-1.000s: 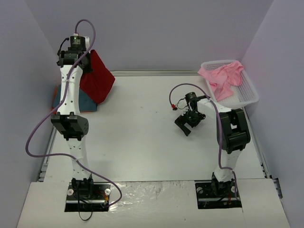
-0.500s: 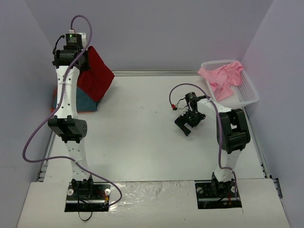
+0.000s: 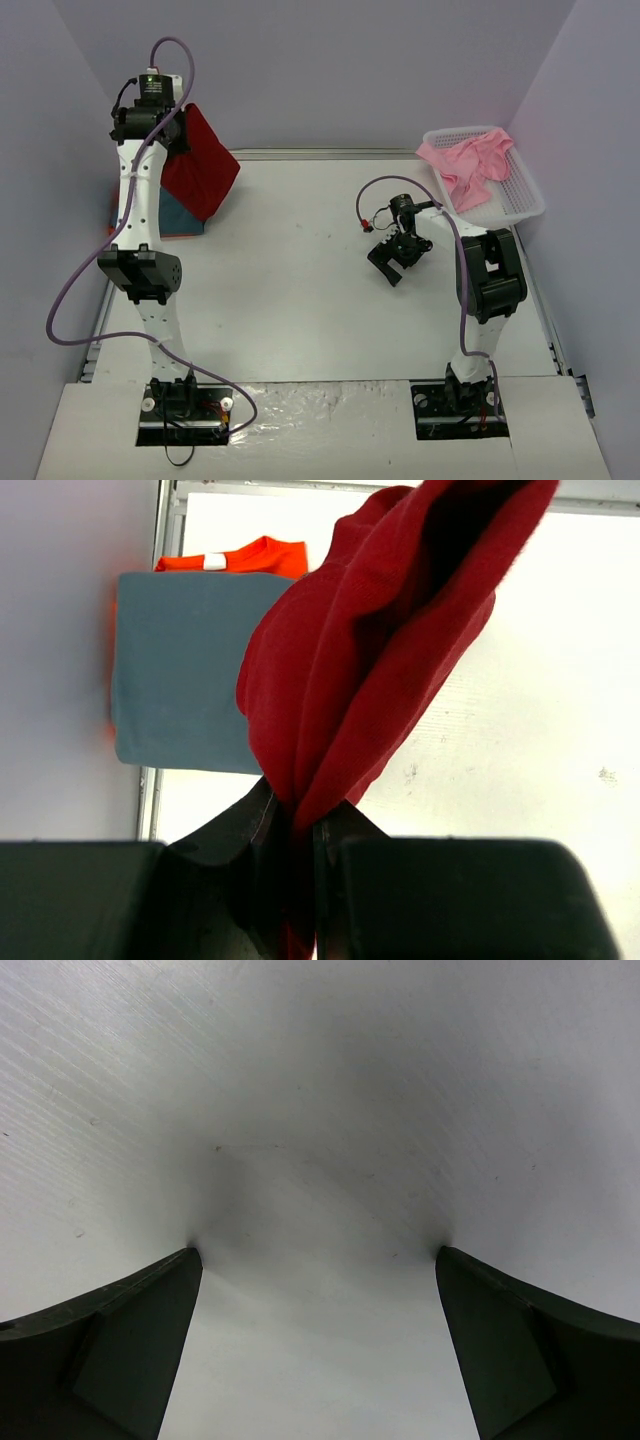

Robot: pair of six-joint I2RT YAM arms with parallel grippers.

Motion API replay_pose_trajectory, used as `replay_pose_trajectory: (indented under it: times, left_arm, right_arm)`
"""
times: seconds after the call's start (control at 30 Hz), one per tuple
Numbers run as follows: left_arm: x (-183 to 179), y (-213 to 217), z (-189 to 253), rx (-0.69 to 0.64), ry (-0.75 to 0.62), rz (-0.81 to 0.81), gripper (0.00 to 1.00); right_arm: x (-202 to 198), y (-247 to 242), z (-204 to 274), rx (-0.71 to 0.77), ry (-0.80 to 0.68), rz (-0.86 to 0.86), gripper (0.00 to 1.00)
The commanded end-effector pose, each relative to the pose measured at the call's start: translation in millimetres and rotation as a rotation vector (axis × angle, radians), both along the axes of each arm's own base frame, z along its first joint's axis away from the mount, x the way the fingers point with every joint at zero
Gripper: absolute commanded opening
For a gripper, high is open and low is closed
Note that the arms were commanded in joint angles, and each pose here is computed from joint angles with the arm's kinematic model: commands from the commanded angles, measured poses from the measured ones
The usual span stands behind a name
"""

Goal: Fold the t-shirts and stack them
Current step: Put the neatly folded tshirt into the corner of the board with the left arm

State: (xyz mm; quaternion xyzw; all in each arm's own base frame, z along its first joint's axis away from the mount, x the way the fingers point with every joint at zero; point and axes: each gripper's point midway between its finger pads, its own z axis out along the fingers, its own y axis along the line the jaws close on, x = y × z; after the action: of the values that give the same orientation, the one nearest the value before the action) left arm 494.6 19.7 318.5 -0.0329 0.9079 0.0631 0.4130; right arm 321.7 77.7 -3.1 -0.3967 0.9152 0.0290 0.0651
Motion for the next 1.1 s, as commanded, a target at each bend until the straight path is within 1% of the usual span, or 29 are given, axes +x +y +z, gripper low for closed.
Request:
replay_pose_trajectory:
  times: [0.0,0.4,0.53,0.57,0.6,0.83,1.07]
  left_arm:
    - [-14,4,49,-0.004,-0.131,0.015,0.02]
    - [-5,13,35,0.039,-0.112,0.040,0.02]
    - [0,14,20,0.055,-0.087,0.037,0.02]
    - [0,30,17,0.059,-0.083,0.069,0.02]
    - [3,33,18,0.068,-0.092,0.070,0.02]
    - [16,48,4,0.101,-0.075,0.091,0.02]
    - [24,55,7,0.124,-0.098,0.093,0.02]
  right_arm:
    - [-52,-39,-54,-0.190,0.208,0.027,1.00]
    - [-55,-41,-58,-0.198,0.224,0.029,1.00]
    - [-57,-43,-60,-0.201,0.233,0.026,1.00]
    - [-58,-43,-60,-0.201,0.236,0.026,1.00]
    - [-58,-43,-61,-0.200,0.236,0.025,1.00]
    - [-62,-46,-67,-0.211,0.262,0.024,1.00]
    - [-66,-49,-70,-0.221,0.278,0.022,1.00]
